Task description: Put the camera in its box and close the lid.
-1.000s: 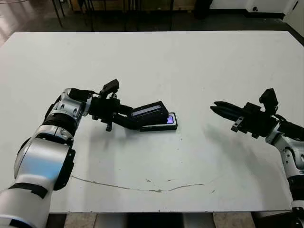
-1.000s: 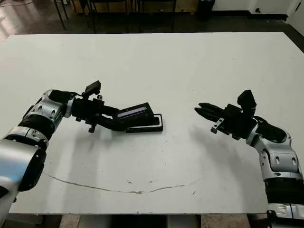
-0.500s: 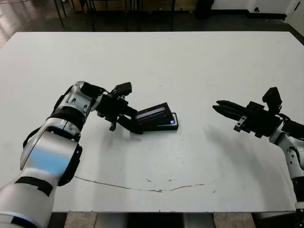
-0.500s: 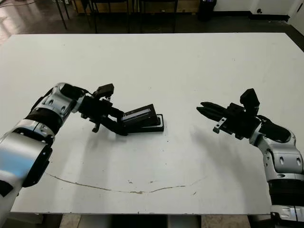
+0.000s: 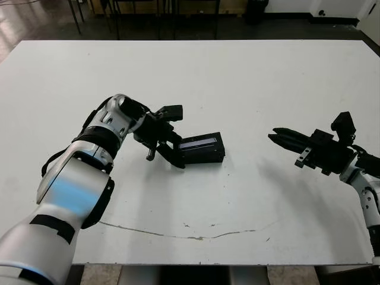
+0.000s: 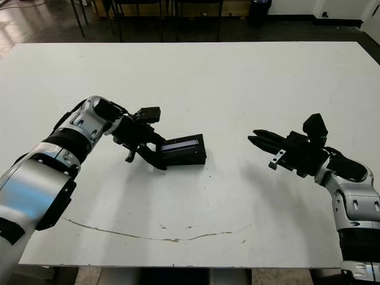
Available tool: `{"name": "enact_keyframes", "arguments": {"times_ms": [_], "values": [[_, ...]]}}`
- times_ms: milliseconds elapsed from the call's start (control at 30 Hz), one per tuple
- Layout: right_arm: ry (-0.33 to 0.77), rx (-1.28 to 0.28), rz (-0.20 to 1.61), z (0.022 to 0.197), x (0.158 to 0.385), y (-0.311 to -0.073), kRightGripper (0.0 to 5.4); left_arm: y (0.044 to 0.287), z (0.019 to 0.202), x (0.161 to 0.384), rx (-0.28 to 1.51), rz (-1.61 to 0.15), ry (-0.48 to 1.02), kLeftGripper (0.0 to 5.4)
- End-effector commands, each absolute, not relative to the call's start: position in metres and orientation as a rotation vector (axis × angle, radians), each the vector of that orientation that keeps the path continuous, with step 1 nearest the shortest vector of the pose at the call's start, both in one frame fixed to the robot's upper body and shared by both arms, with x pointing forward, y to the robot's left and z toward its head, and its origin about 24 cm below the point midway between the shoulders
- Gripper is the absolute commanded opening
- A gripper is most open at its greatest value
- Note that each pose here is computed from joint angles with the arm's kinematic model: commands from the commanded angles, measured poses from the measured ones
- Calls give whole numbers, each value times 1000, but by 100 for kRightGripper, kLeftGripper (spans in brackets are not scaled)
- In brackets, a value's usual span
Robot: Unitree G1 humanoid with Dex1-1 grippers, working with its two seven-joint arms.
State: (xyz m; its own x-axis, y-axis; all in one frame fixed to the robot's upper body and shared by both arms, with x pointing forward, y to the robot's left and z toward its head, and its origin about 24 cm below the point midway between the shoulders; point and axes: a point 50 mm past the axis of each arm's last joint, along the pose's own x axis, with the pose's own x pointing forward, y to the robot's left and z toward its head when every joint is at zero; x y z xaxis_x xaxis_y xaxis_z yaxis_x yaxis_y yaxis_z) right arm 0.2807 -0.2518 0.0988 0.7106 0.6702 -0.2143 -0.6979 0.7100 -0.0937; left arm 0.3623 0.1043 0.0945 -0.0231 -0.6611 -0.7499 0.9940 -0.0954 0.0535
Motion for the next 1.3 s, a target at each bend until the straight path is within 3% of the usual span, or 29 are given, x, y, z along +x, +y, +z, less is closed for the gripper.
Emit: {"name": "enact_keyframes", "arguments": {"times_ms": [33, 500, 733, 1033, 1300], "values": [[190, -163, 754, 95, 277, -256, 0, 95, 85, 361, 799, -1509, 626, 109], [194, -167, 757, 95, 275, -253, 0, 69, 93, 364, 890, -1490, 610, 108], [183, -169, 757, 93, 275, -252, 0, 80, 93, 364, 885, -1497, 648, 115], [176, -118, 783, 89, 279, -248, 0, 115, 83, 362, 968, -1477, 667, 303], [183, -97, 786, 90, 280, -244, 0, 162, 78, 358, 1009, -1390, 675, 488]]}}
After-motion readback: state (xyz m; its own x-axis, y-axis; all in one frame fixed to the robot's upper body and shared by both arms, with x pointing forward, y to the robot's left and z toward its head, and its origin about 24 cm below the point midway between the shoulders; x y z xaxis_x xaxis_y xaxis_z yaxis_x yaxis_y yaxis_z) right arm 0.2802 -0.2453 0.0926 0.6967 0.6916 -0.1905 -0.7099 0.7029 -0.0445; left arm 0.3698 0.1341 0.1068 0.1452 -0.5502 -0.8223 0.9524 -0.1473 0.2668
